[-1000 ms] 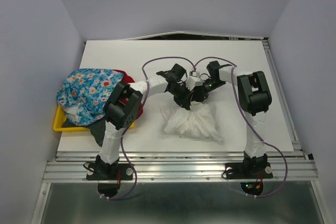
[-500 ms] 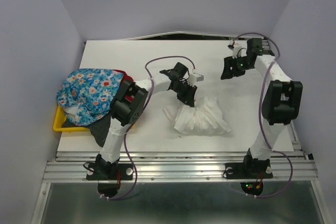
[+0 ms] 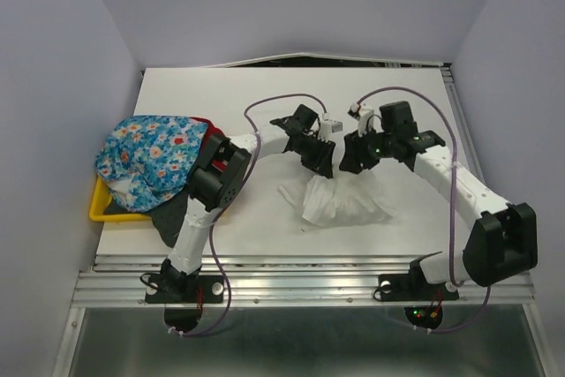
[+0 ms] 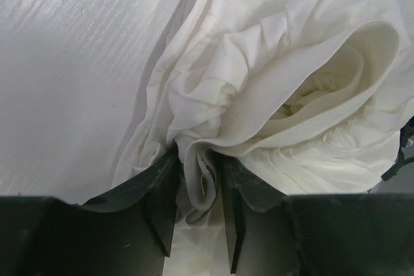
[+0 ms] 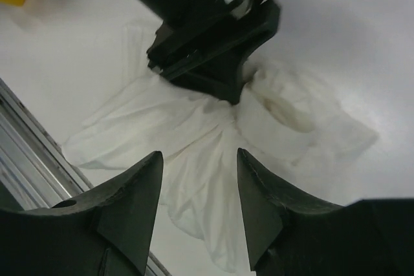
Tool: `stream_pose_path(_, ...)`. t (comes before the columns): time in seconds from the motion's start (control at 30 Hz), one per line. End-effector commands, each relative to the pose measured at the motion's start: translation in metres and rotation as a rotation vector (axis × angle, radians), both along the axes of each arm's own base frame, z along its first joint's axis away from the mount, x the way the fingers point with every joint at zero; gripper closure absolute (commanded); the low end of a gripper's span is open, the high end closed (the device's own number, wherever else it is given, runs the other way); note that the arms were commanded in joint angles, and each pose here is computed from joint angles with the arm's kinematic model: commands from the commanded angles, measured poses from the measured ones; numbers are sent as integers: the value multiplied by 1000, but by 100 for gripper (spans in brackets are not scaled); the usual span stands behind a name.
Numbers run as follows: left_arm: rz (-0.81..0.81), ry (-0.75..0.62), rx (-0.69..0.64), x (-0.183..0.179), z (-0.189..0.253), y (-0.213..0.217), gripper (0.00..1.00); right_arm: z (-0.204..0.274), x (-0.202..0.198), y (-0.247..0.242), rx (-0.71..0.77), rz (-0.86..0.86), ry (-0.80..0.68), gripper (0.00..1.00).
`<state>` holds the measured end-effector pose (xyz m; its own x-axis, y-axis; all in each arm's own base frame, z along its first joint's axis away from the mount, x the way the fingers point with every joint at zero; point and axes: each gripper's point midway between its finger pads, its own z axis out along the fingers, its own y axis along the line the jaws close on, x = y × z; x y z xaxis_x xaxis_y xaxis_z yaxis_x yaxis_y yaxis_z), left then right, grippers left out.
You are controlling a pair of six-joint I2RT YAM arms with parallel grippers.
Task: Fold and stack the skirts
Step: Fold the skirt, then neatly place the folded skirt to the corner
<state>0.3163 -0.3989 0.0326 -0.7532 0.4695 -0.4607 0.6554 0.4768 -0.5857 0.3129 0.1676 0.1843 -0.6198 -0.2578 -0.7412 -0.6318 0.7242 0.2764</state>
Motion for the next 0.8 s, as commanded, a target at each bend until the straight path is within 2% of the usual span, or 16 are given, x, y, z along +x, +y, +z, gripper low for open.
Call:
stream_pose_path(0.0, 54, -58, 103, 22, -29, 7, 55, -46, -10, 21, -26, -12, 77, 45)
stream_pose_path(0.03, 52, -57, 105, 23, -30, 7, 53, -54, -9, 25, -23, -20, 81, 43)
stream_pose_path(0.07, 46, -58, 101, 23, -30, 7, 42, -62, -10, 31, -37, -17, 83, 41)
stream_pose_path(0.2, 55, -85, 82, 30, -18, 6, 40, -104, -7, 32, -98, -98, 167, 38)
stream_pose_path(0.27, 82, -116, 64, 36, -2, 12, 39, -123, -1, 25, -132, -167, 184, 32)
stream_pose_path(0.3, 96, -129, 57, 38, 2, 15, 26, -126, 2, 23, -153, -189, 175, 28)
stream_pose_path(0.33, 116, -165, 28, 46, 25, 19, 8, -131, 4, 21, -160, -213, 183, 27)
stream_pose_path(0.4, 138, -212, 10, 54, 45, 26, 7, -134, 8, 16, -183, -247, 174, 23)
stream_pose_path(0.43, 156, -258, 9, 61, 65, 36, 6, -137, 12, 11, -202, -274, 164, 17)
stream_pose_path(0.57, 225, -386, -6, 79, 120, 60, 2, -145, 18, 5, -234, -321, 169, 12)
stream_pose_path(0.7, 281, -524, -22, 87, 178, 89, 1, -161, 23, 1, -270, -357, 191, 7)
stream_pose_path(0.77, 294, -571, -4, 88, 193, 105, 1, -162, 27, 1, -276, -368, 188, 5)
